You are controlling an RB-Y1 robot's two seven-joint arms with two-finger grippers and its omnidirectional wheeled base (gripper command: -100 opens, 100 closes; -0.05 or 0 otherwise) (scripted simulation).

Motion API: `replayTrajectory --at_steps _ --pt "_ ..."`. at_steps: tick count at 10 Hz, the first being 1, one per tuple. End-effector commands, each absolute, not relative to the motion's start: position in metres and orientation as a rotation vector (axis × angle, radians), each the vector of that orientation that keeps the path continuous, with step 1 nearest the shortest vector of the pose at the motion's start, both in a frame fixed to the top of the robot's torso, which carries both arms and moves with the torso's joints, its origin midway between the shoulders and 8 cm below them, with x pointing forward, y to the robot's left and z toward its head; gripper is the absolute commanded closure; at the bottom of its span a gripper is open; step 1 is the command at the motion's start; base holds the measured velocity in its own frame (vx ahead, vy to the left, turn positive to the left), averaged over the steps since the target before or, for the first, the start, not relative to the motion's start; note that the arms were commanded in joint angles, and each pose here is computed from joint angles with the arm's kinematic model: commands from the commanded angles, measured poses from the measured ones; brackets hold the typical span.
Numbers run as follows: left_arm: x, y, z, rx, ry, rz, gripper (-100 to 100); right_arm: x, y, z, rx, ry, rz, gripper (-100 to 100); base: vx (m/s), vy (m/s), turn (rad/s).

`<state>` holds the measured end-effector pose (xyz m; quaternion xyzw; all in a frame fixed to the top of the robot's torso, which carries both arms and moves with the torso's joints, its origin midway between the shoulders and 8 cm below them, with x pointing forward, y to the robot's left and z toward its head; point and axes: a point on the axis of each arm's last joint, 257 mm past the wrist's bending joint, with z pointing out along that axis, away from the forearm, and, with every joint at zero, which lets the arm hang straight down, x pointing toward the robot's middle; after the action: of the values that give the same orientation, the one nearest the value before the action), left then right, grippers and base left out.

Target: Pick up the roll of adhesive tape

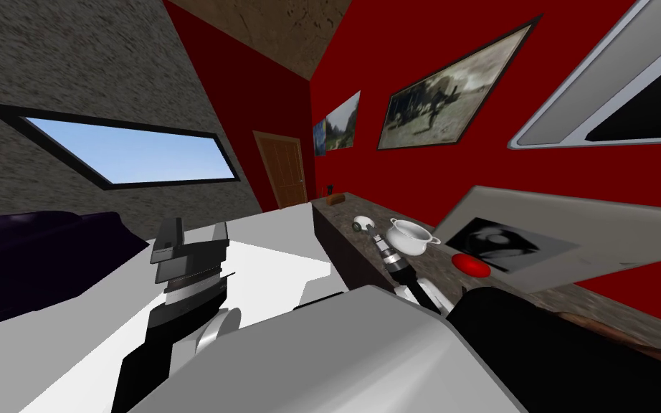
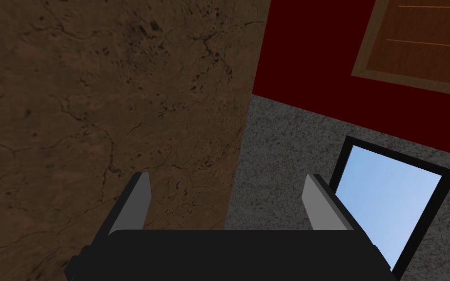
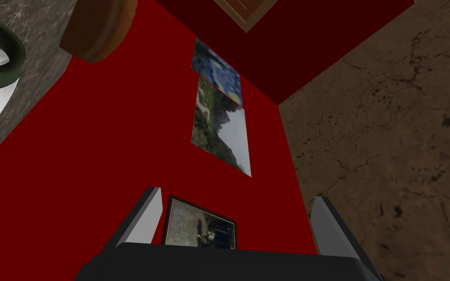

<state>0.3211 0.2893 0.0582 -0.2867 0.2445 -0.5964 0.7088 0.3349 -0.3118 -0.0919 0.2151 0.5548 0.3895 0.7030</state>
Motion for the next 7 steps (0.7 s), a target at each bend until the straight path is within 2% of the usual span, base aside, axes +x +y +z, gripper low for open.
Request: replayTrajectory --at_steps 1,7 --pt "0.321 0.289 0.058 -0.637 0.543 -1.324 0 0.331 -0.331 -0.119 0.476 1.343 0.774 -100 0.014 0.069 -0.015" --pt "0.321 0.289 0.058 -0.637 0.543 -1.324 0 0.314 -0.369 -0.164 0.393 1.577 0.579 -100 0.023 0.047 0.0"
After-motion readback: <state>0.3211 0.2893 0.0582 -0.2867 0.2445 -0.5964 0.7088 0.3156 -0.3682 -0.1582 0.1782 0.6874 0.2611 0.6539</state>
